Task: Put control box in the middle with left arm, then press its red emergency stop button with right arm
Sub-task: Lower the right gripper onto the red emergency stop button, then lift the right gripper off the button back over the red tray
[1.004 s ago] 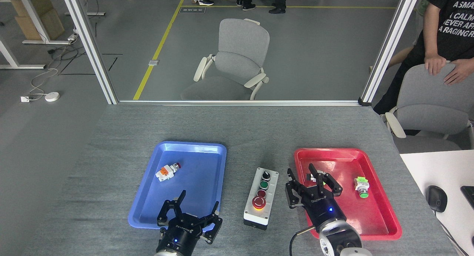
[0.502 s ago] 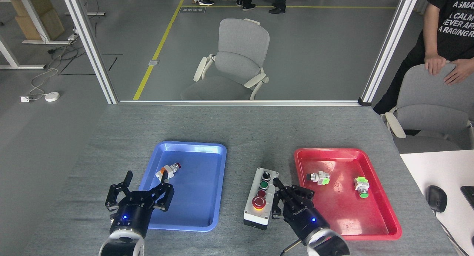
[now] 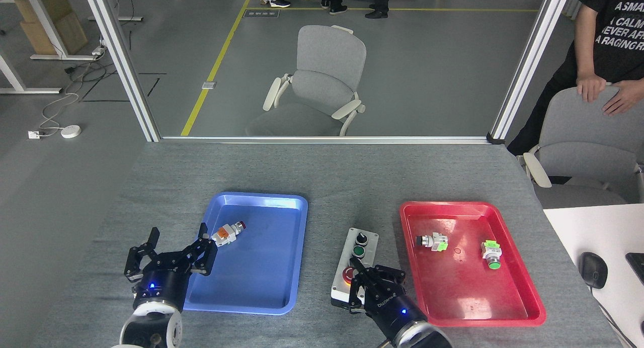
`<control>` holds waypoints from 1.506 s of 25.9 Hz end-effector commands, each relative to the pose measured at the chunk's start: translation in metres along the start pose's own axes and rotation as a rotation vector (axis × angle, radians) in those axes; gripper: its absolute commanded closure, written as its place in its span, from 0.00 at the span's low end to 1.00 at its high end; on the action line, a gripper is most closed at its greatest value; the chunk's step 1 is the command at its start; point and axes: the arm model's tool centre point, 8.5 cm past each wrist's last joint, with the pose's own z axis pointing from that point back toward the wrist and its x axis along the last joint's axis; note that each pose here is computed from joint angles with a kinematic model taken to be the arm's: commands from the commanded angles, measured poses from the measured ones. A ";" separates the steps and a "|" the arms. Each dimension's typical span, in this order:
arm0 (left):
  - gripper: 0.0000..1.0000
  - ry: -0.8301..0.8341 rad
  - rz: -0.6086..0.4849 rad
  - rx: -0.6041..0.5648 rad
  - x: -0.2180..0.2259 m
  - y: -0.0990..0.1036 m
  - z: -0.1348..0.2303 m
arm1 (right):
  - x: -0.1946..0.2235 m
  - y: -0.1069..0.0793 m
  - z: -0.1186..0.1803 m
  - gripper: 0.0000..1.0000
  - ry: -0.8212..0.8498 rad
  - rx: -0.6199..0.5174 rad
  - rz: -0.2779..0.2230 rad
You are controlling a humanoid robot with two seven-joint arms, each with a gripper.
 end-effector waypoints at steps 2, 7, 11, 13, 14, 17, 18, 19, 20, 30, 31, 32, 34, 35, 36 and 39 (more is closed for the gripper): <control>0.01 0.006 0.009 0.005 0.001 -0.001 0.001 | 0.009 0.020 -0.003 1.00 -0.007 0.056 -0.021; 0.01 0.006 0.021 0.002 0.005 -0.002 0.001 | 0.013 0.030 -0.005 1.00 -0.010 0.084 -0.031; 0.01 0.007 0.021 0.002 0.005 -0.002 0.001 | 0.005 0.032 -0.003 1.00 0.019 0.091 -0.033; 0.01 0.007 0.024 0.001 0.006 -0.002 0.001 | 0.003 0.033 -0.001 1.00 0.024 0.084 -0.037; 0.01 0.007 0.024 0.001 0.006 -0.002 0.001 | 0.002 0.029 -0.002 1.00 0.029 0.065 -0.039; 0.01 0.004 0.024 0.002 0.007 -0.002 0.001 | -0.017 0.002 0.000 1.00 0.102 -0.033 -0.060; 0.01 0.004 0.024 0.002 0.007 -0.002 0.001 | -0.030 -0.008 0.003 0.95 0.165 -0.069 -0.074; 0.01 0.004 0.024 0.004 0.007 -0.002 0.001 | -0.040 -0.019 0.006 0.87 0.219 -0.102 -0.090; 0.01 0.002 0.024 0.004 0.007 -0.002 0.001 | -0.047 -0.027 0.008 0.76 0.254 -0.129 -0.100; 0.01 0.007 0.019 0.108 0.005 0.001 0.003 | -0.122 -0.026 0.048 0.03 0.496 -0.160 -0.132; 0.01 0.008 0.018 0.121 0.005 0.002 0.003 | -0.128 -0.026 0.051 0.03 0.509 -0.162 -0.129; 0.01 0.008 0.018 0.126 0.005 0.002 0.003 | -0.131 -0.028 0.053 0.03 0.519 -0.167 -0.129; 0.01 0.007 0.020 0.126 0.006 0.002 0.003 | -0.137 -0.030 0.057 0.03 0.536 -0.176 -0.126; 0.01 0.004 0.020 0.123 0.006 0.001 0.003 | -0.138 -0.033 0.058 0.03 0.538 -0.181 -0.123; 0.01 0.005 0.018 0.117 0.005 0.000 0.003 | -0.140 -0.033 0.060 0.03 0.542 -0.182 -0.120; 0.01 0.002 0.018 0.102 0.006 -0.003 0.003 | -0.153 -0.030 0.070 0.03 0.570 -0.176 -0.111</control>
